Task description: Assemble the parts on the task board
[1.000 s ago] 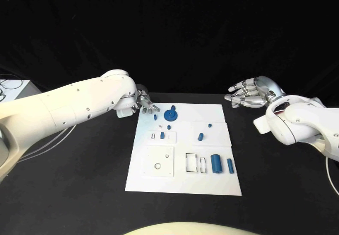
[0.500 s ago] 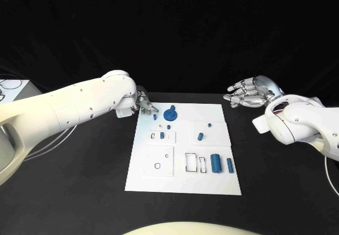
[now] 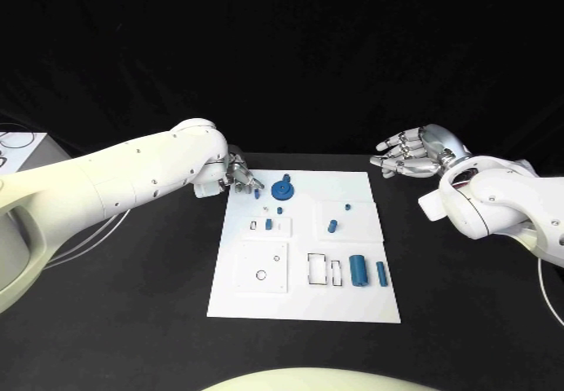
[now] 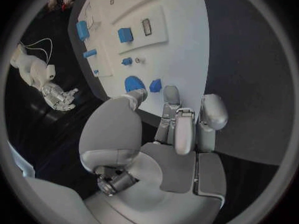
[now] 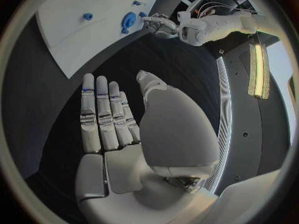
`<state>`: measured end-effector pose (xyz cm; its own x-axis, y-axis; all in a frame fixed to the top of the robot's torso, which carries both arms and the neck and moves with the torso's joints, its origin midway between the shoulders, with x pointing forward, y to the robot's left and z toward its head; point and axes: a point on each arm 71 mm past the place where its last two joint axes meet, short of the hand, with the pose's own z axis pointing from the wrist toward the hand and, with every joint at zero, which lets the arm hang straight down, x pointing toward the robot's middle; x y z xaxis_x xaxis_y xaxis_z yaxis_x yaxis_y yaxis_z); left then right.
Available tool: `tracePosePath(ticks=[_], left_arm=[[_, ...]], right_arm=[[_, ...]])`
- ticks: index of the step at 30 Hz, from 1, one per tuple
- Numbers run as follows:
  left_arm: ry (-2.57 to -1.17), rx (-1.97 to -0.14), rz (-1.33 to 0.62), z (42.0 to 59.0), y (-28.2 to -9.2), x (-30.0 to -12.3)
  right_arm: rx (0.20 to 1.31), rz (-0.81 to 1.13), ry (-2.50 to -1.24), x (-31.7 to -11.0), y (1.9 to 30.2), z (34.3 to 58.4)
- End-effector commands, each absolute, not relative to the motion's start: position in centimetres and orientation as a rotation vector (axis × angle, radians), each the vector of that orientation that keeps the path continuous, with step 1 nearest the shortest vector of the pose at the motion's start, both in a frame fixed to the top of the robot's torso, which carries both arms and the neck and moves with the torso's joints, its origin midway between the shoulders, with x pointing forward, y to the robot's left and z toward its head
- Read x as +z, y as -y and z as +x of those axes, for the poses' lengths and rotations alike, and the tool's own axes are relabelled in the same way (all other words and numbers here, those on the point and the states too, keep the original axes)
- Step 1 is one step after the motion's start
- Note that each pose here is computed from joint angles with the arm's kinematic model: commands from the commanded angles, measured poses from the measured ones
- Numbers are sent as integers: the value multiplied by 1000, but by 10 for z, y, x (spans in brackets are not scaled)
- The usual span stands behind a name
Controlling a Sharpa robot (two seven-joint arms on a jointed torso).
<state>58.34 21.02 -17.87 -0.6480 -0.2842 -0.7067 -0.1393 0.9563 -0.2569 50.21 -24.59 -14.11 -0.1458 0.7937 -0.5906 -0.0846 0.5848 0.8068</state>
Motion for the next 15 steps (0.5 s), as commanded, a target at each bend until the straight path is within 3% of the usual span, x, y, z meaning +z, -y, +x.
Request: tracePosePath(ticks=[1, 15], left_arm=[[-2303, -253, -293, 583, -206, -180], [-2315, -256, -297, 583, -205, -182]], right_arm=[[874, 603, -1540, -141, 243, 501], [875, 603, -1542, -141, 243, 502]])
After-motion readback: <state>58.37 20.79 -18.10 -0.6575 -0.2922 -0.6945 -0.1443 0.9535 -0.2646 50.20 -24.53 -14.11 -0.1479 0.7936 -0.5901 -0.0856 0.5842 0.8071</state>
